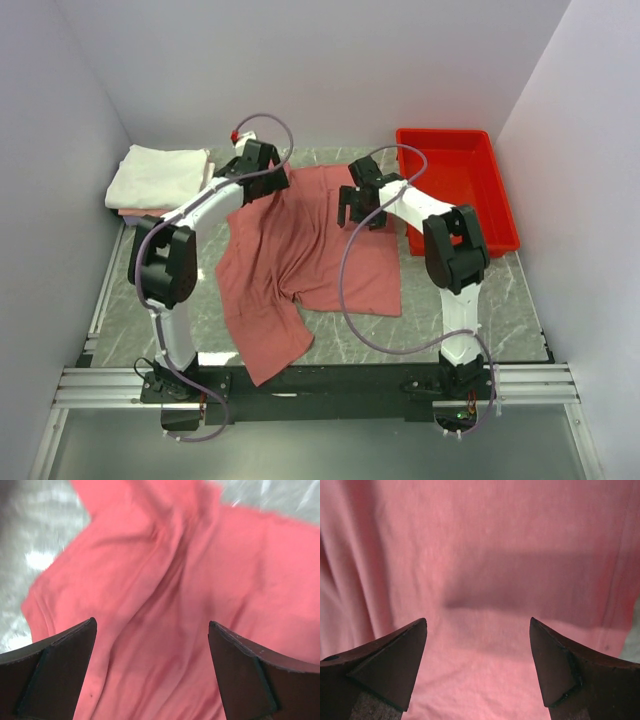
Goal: Fold and stack the t-shirts
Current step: Flatten the tshirt out
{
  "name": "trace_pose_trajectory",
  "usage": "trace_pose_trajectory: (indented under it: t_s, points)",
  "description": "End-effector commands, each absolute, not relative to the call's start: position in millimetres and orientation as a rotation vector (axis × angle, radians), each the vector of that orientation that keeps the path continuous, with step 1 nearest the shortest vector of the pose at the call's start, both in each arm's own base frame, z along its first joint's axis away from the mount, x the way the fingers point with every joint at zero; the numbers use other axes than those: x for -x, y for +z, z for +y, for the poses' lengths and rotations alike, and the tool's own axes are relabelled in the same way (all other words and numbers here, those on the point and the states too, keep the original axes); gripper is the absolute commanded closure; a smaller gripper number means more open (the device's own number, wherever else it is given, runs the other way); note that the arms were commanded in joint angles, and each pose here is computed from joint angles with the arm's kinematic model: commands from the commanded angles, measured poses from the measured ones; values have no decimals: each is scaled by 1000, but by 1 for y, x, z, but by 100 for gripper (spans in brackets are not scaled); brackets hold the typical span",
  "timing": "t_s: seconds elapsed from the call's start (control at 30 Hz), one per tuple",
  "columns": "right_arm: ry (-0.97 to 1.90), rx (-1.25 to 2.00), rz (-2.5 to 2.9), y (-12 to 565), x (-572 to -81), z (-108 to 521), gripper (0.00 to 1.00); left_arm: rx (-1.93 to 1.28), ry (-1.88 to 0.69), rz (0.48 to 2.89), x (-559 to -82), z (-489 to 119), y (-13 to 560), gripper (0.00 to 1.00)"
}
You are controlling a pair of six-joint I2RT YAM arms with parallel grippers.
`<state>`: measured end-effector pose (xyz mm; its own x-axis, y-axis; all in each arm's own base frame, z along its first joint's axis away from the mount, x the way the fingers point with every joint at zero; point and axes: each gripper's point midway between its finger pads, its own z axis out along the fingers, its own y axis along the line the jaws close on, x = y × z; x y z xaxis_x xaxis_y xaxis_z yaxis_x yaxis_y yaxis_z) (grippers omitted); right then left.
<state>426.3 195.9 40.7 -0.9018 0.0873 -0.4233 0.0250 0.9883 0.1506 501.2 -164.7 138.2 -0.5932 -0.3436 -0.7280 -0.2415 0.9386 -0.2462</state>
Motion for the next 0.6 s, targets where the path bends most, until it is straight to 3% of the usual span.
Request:
trace_pose_trajectory:
  t_s: [0.0,0.33,0.57]
  points:
    - [136,-76,2682,37,-443,188,11,453,-201,2288,-486,-171,104,1]
    - [-14,-159,2745,12,-448,148,11,526,29,2443,-471,-150,35,1]
    - [139,-202,2771,17,-441,136,12,553,129,2454,-469,-132,26,1]
